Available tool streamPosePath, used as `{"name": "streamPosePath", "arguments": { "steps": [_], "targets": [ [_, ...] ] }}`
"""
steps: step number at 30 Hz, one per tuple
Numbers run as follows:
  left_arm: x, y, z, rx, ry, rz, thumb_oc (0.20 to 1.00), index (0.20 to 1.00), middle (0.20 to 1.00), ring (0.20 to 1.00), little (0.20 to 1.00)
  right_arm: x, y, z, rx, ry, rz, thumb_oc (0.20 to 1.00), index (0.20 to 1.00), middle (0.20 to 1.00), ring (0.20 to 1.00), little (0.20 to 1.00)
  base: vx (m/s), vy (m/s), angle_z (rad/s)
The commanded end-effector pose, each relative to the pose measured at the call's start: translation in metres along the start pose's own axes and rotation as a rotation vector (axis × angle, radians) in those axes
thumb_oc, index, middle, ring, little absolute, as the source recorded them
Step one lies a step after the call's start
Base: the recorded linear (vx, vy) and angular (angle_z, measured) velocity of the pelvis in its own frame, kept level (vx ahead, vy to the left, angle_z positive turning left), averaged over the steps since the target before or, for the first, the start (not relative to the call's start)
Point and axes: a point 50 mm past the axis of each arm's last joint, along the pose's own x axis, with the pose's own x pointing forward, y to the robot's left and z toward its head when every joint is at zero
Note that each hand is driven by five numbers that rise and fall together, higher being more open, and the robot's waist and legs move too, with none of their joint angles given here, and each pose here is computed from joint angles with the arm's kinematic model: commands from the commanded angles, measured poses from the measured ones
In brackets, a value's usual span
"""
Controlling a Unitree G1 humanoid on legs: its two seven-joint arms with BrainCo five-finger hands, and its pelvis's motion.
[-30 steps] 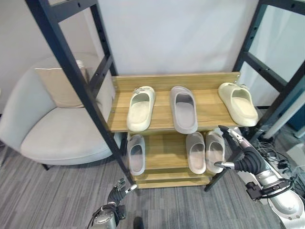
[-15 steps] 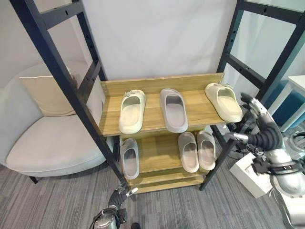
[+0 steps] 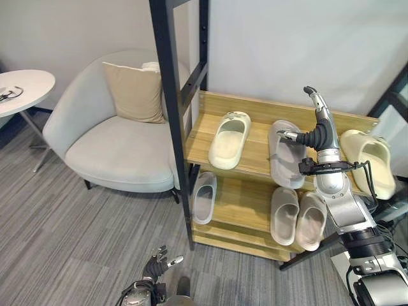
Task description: Arrange the slippers neatly on the shoe rack.
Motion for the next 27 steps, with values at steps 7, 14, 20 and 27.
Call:
{"name": "streamPosePath", "arguments": {
  "steps": [7,14,20,27],
  "targets": [
    [0.014,-0.008,0.039,0.051,-0.128,0.002,1.000,1.000,1.000,1.000,1.000,0.005,-0.022,0.006,-0.009,-0.013,-0.165,1.000,1.000,1.000,1.000,1.000,0.02,0.008,-0.01],
    [0.013,-0.014,0.038,0.060,-0.136,-0.028,1.000,1.000,1.000,1.000,1.000,0.002,-0.011,-0.024,-0.012,0.135,-0.105,1.000,1.000,1.000,1.000,1.000,0.03,-0.001,-0.03],
    [0.012,-0.019,0.036,0.069,-0.123,-0.058,1.000,1.000,1.000,1.000,1.000,0.035,-0.007,-0.032,0.017,0.235,-0.082,0.200,0.200,0.200,0.200,0.200,0.00,0.000,0.00],
    [0.015,-0.015,0.038,0.059,-0.113,-0.027,1.000,1.000,1.000,1.000,1.000,0.051,0.009,-0.028,0.154,0.322,-0.035,0.200,0.200,0.200,0.200,0.200,0.00,0.002,-0.02]
  ]
}}
